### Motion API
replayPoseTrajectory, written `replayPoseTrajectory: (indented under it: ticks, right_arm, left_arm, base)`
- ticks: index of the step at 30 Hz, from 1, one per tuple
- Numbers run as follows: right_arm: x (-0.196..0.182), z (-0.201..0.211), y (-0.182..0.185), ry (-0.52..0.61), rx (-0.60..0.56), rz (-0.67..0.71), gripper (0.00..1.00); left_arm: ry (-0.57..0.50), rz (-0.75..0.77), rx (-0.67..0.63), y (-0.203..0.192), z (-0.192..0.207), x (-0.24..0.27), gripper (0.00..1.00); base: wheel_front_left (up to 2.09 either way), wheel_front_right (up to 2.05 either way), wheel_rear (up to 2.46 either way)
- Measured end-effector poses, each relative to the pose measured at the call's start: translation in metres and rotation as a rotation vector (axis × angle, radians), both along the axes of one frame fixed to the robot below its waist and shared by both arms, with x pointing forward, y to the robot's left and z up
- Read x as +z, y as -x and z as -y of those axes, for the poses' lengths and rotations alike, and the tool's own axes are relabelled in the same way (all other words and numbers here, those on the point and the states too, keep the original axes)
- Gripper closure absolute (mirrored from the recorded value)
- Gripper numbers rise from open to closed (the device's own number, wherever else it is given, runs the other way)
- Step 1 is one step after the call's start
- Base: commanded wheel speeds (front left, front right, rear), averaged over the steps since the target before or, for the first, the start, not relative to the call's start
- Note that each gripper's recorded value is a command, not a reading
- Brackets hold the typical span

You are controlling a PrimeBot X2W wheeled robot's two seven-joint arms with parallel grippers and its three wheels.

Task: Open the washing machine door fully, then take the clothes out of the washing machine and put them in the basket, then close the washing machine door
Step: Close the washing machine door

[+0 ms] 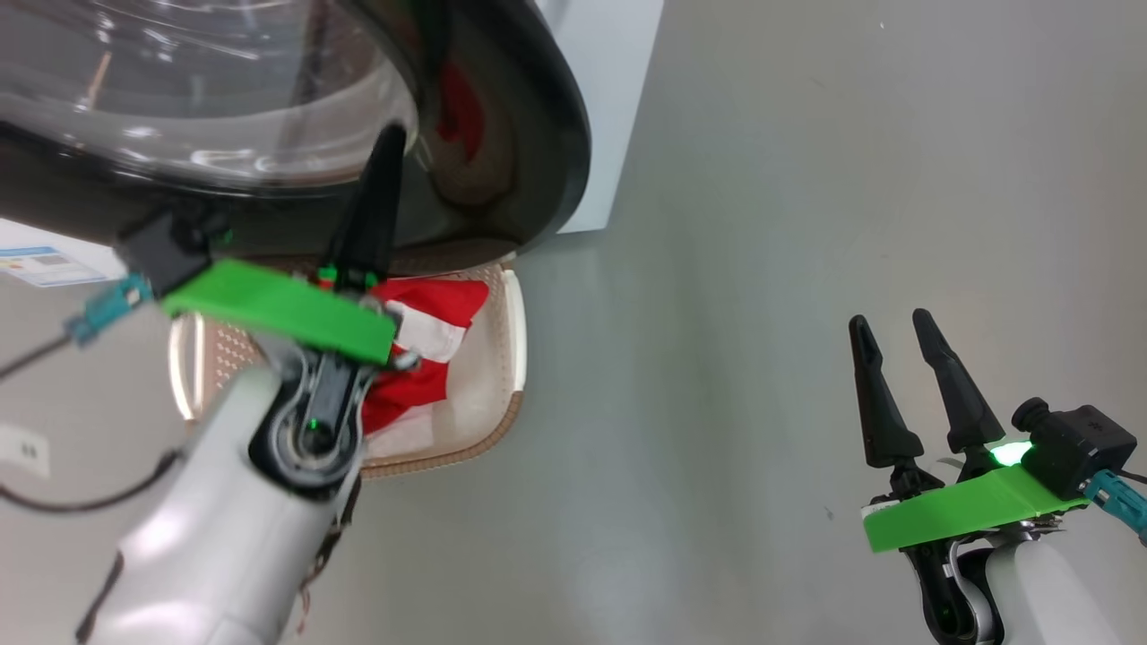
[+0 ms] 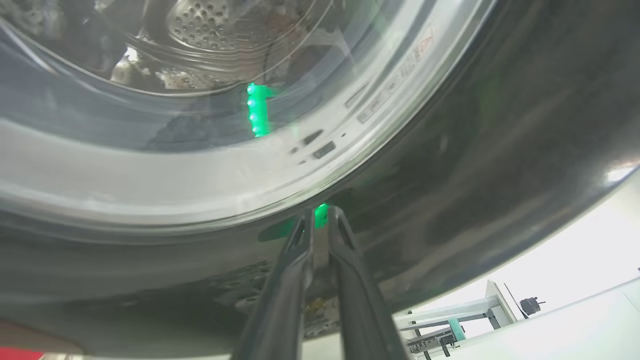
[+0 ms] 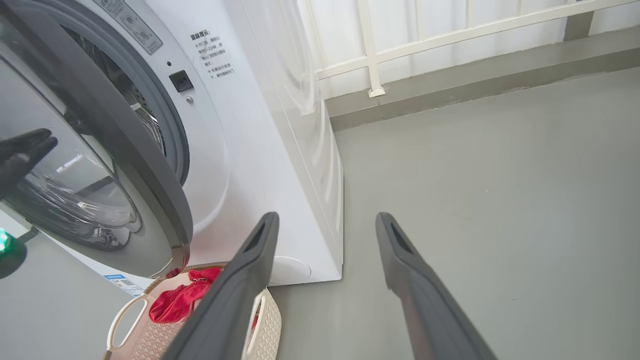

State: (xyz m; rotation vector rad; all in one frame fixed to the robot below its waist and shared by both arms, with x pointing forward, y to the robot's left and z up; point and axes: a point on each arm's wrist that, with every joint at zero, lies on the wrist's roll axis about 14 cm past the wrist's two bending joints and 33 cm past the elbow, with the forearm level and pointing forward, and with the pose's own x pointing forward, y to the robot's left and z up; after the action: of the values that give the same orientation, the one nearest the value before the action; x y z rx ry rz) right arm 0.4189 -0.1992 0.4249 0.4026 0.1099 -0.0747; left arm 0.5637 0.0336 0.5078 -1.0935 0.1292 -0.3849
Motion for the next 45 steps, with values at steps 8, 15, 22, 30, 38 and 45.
replayPoseTrajectory:
  ticks: [8, 15, 22, 30, 38, 45]
  right_arm:
    - [0.008, -0.011, -0.003, 0.021, 0.036, 0.024, 0.00]
    - [0.008, -0.015, 0.007, 0.025, 0.050, 0.017, 0.00]
    - [0.015, -0.023, 0.010, 0.023, 0.072, 0.032, 0.00]
    - [0.013, -0.026, 0.027, 0.025, 0.086, 0.016, 0.00]
    - [0.014, -0.027, 0.038, 0.027, 0.092, 0.014, 0.00]
    - [0.018, -0.026, 0.040, 0.029, 0.091, 0.026, 0.00]
  left_arm:
    - [-0.011, -0.090, 0.090, 0.031, -0.037, -0.029, 0.00]
    - [-0.028, -0.146, 0.159, 0.065, -0.065, -0.046, 0.00]
    - [-0.063, -0.178, 0.244, 0.095, -0.097, -0.058, 0.00]
    - [-0.138, -0.208, 0.311, 0.136, -0.128, -0.070, 0.00]
    - [-0.286, -0.186, 0.381, 0.163, -0.163, -0.071, 0.00]
    - [-0.456, -0.128, 0.404, 0.174, -0.179, -0.064, 0.00]
  base:
    - [0.00, 0.00, 0.00]
    - [0.00, 0.00, 0.00]
    - [0.00, 0.00, 0.00]
    - [0.00, 0.00, 0.00]
    - [0.00, 0.00, 0.00]
    - [0.00, 0.00, 0.00]
